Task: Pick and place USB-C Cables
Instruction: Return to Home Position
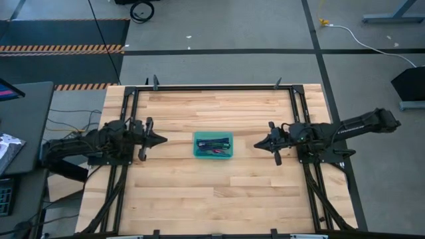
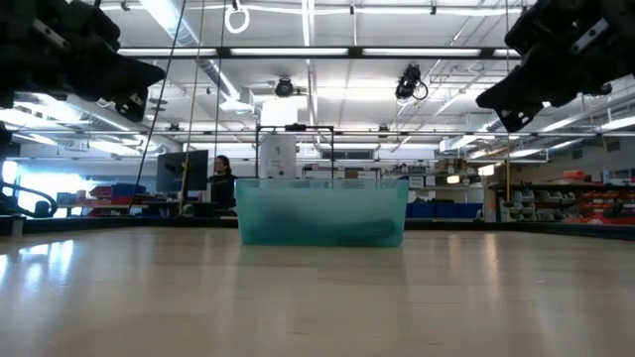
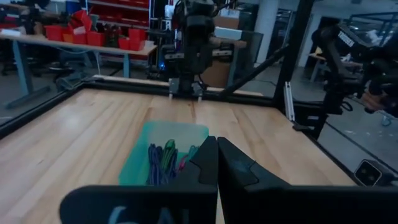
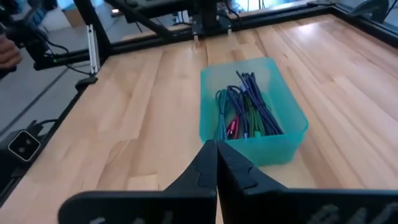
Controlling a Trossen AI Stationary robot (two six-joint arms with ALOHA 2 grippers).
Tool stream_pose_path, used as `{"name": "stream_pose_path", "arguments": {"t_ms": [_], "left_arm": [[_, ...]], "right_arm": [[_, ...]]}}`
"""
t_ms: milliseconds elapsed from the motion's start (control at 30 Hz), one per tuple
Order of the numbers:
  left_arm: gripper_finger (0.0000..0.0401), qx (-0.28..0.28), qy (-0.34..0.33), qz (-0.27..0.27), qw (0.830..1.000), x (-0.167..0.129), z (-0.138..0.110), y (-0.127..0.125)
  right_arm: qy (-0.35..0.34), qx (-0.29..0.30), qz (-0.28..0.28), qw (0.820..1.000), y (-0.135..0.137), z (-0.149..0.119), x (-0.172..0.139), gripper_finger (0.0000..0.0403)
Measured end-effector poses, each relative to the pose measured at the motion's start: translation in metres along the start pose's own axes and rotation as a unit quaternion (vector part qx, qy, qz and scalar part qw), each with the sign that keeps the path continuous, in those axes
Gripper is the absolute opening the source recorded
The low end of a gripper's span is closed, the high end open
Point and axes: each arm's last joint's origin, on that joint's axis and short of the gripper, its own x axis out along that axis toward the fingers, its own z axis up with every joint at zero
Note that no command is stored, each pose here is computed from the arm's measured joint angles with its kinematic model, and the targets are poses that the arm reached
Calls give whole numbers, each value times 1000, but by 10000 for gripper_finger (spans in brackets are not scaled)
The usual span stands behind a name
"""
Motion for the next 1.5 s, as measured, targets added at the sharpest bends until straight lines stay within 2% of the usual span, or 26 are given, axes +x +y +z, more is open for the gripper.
{"name": "stream_pose_path", "arguments": {"t_ms": [267,433,500,600,967,1300,1500], "left_arm": [[0,4,-2,-6,1000,-2,0,0],[0,0,11,7,1000,-2,-3,1],[0,1,7,11,1000,-2,-5,1],[0,-2,4,21,1000,0,-17,4],[0,0,17,26,1000,0,-21,4],[0,-9,-27,13,1000,-7,-14,1],[0,-14,-25,12,1000,-7,-14,1]], "right_arm": [[-46,8,20,999,-5,-28,1,0],[-68,13,-7,998,-11,-46,1,0],[-56,9,-27,998,-13,-50,2,0],[-60,0,-35,998,-14,-50,1,0],[-70,-34,-29,997,-13,-47,1,0],[-54,-24,-34,998,-14,-51,-7,0],[-88,-21,-29,996,-14,-47,-19,0]]}}
